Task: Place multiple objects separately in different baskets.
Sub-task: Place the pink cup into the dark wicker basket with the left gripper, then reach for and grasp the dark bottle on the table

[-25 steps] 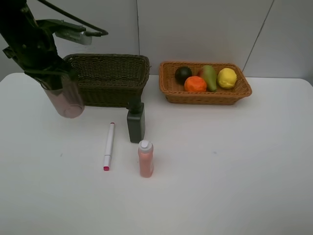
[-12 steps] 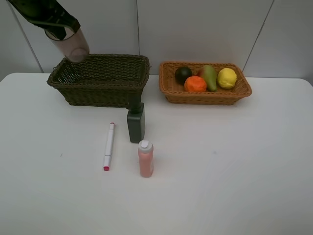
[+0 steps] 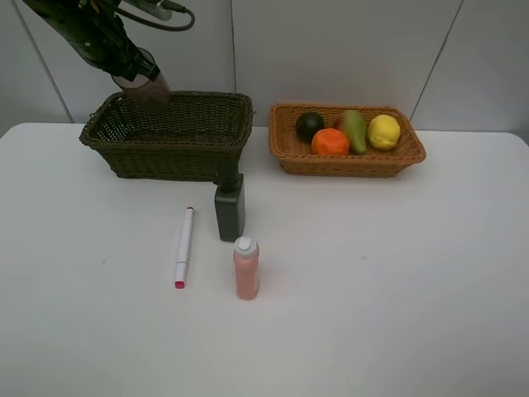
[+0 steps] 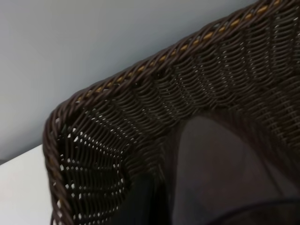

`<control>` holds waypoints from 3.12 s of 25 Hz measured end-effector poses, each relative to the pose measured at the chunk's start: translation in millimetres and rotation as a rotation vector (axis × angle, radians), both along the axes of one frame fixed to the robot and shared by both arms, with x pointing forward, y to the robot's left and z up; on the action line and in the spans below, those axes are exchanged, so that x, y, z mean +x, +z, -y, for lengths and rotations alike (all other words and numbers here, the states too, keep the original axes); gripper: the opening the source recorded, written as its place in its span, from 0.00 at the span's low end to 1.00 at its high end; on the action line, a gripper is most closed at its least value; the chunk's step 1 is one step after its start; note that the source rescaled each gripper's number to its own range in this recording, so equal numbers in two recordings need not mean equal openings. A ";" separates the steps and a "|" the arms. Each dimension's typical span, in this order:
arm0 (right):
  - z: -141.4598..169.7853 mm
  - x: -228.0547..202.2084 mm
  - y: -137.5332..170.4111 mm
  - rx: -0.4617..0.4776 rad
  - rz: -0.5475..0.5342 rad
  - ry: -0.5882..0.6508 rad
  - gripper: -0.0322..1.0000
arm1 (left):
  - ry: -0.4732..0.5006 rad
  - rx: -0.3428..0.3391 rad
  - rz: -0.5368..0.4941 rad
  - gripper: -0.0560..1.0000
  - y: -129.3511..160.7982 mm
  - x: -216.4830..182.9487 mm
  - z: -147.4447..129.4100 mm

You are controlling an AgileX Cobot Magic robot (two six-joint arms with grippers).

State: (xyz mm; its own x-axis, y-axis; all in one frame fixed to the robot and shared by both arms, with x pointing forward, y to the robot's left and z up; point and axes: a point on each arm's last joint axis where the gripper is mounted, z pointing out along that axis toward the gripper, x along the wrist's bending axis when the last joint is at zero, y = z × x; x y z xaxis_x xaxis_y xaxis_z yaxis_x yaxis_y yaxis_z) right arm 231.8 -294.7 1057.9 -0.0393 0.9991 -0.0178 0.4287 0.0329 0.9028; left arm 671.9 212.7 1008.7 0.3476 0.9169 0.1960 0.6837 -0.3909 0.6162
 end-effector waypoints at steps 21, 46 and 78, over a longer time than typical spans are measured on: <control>0.0 0.0 0.0 0.000 0.000 0.000 0.98 | 0.022 0.002 -0.050 0.43 -59.9 21.1 -12.3; 0.0 0.0 0.0 0.000 0.000 0.000 0.98 | 0.015 -0.001 0.001 1.00 -26.6 14.3 -13.5; 0.0 0.0 0.0 0.000 0.000 0.000 0.98 | 0.091 -0.364 -0.372 1.00 43.4 -104.8 135.0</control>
State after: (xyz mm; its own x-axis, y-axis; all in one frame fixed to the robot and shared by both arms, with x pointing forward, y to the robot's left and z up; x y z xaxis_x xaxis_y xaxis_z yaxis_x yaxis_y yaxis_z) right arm 231.8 -294.7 1057.9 -0.0393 0.9991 -0.0178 0.4287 0.0329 0.9028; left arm 567.1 77.7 1052.1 0.2485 0.9325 -0.2622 0.9035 -0.1256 0.4097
